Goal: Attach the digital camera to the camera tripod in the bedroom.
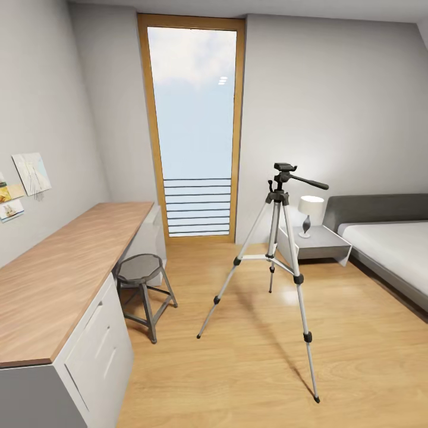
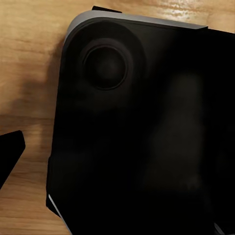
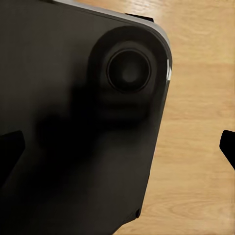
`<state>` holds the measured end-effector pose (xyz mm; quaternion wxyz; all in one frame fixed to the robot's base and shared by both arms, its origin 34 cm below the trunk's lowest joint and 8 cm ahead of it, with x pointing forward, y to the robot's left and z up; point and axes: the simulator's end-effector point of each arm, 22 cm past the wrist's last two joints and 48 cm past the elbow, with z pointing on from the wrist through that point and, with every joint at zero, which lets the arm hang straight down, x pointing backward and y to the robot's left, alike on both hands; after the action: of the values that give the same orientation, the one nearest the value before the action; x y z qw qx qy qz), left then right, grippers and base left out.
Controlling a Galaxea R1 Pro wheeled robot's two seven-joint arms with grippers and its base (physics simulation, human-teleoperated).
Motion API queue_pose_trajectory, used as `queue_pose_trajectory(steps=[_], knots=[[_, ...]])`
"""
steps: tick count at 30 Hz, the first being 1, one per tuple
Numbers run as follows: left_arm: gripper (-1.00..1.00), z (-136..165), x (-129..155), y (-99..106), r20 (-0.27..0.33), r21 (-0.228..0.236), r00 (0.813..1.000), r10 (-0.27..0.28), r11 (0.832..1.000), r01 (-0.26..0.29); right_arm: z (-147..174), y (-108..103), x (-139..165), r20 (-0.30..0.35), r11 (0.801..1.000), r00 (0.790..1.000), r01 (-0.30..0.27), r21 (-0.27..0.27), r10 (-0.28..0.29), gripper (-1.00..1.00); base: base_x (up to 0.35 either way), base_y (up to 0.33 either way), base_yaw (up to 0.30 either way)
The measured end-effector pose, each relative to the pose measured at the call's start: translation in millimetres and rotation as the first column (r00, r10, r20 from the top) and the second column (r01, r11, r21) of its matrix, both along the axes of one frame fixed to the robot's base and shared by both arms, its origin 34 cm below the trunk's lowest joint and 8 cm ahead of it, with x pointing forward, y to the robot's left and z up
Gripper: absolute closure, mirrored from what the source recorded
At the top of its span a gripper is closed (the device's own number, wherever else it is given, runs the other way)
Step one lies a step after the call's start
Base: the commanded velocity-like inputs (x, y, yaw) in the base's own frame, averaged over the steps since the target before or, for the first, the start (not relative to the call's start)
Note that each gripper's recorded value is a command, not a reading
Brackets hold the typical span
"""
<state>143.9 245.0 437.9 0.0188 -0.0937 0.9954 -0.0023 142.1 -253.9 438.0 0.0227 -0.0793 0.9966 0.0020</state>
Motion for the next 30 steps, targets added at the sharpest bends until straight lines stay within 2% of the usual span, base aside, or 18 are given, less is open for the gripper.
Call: queue_pose_trajectory(steps=[11,30], knots=[[-1.0,0.0,1.0,0.3,0.002,0.0,1.0,0.004,1.0,-0.004,0.0,-0.4,0.2,0.001,1.0,1.0,0.023,-0.002,-0.023,-1.0,0.0,0.0,0.0],[-1.0,0.0,0.8,1.3,0.002,0.002,1.0,0.004,1.0,-0.004,0.0,-0.4,0.2,0.001,1.0,1.0,0.022,-0.002,-0.022,-1.0,0.0,0.0,0.0]])
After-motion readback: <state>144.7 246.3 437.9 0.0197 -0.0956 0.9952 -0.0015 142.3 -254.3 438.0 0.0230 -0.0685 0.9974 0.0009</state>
